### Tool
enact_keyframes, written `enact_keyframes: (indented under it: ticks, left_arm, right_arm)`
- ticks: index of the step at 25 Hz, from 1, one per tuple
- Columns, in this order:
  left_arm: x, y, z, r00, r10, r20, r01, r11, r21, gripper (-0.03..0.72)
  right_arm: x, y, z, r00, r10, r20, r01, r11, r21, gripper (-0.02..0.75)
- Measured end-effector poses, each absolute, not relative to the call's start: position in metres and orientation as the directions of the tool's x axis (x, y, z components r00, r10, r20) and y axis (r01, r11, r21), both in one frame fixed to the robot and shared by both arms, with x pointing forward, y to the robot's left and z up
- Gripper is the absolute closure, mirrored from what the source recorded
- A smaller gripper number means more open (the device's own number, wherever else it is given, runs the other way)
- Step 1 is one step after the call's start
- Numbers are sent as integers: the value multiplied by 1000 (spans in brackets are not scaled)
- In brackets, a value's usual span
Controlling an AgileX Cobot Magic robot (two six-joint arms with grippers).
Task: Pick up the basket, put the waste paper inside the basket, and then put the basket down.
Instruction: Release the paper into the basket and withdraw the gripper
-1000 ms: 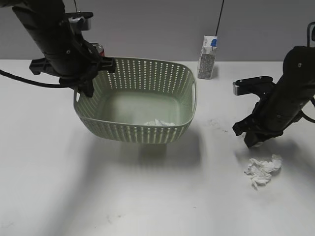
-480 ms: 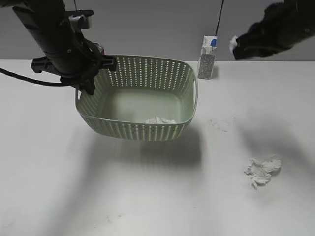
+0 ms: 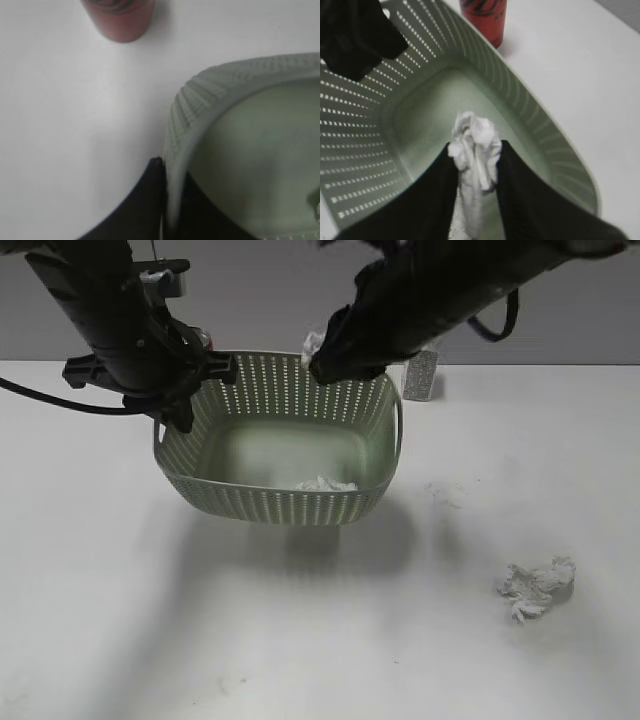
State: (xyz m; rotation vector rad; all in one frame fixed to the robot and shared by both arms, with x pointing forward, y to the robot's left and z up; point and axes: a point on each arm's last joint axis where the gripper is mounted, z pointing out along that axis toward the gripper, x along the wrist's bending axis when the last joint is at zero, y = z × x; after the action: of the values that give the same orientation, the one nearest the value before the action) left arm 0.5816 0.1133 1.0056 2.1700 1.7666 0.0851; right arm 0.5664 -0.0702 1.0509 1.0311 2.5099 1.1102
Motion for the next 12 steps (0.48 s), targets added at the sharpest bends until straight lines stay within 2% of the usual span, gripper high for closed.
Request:
enact_keyframes:
  ticks: [5, 7, 12]
  left_arm:
    - [582, 113, 1006, 225, 960, -166, 940, -169, 297, 687]
    - [582, 113, 1006, 225, 960, -166, 940, -169, 297, 687]
    - [582, 113, 1006, 225, 960, -167, 939, -168, 302, 687]
  right_arm:
    - [576, -65, 1017, -741, 668, 68, 540, 531, 653, 157]
    - [576, -65, 1016, -746, 664, 51, 530, 545, 649, 118]
    - [577, -71, 1040, -739, 674, -12, 505, 566, 652, 152]
